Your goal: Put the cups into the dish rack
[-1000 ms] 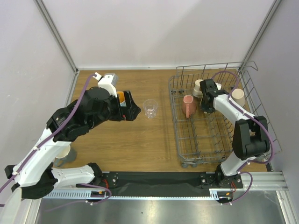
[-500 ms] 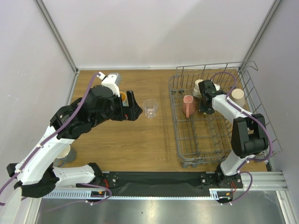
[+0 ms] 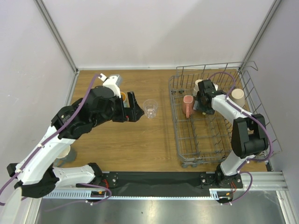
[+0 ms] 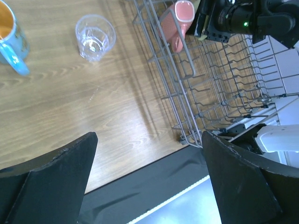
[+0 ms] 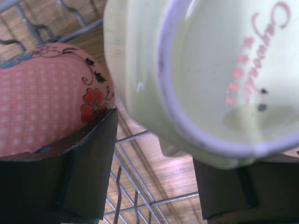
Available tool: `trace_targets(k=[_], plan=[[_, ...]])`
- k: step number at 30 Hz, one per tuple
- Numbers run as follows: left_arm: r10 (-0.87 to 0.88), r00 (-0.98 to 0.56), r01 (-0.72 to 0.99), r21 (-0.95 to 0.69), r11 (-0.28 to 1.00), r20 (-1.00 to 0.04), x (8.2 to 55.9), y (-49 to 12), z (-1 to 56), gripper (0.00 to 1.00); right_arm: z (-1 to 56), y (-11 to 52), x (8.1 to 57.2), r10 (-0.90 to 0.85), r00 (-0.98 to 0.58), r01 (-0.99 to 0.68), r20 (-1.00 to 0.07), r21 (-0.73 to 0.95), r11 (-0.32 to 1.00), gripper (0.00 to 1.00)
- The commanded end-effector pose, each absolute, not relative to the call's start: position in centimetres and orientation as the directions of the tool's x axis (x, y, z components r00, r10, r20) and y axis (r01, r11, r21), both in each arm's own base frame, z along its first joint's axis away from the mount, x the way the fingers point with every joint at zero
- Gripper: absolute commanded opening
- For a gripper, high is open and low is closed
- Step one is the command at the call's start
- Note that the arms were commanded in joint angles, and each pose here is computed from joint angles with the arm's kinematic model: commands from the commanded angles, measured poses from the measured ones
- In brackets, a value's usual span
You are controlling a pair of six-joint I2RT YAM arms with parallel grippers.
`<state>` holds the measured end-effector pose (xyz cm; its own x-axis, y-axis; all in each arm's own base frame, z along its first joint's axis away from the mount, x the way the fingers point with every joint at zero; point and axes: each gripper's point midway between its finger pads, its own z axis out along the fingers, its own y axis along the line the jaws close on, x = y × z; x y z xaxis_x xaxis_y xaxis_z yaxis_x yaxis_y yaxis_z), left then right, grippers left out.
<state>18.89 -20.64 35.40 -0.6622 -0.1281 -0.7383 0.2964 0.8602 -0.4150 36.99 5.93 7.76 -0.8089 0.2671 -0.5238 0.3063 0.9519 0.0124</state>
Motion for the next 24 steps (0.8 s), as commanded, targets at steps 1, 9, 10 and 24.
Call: trace_targets(k=[1,9,10,24], plan=[[-0.167,-0.689,0.273,-0.467,0.841,-0.705,18.4,-20.9,35.2,1.0,11.2,6.2,37.9,0.274,-0.756,0.292,-0.594,0.069,0.954,0.66],[-0.203,-0.742,0.247,-0.543,0.803,-0.639,17.2,-21.7,33.8,1.0,15.0,7.6,35.8,0.276,-0.741,0.232,-0.612,0.152,0.961,0.68],[-0.21,-0.748,0.236,-0.548,0.803,-0.63,17.2,-21.7,33.3,1.0,15.4,8.0,35.4,0.273,-0.743,0.218,-0.611,0.164,0.962,0.68],[-0.364,-0.793,0.037,-0.635,0.772,-0.489,17.0,-22.0,29.6,1.0,22.8,10.5,27.2,0.257,-0.718,0.047,-0.647,0.323,0.945,0.7]])
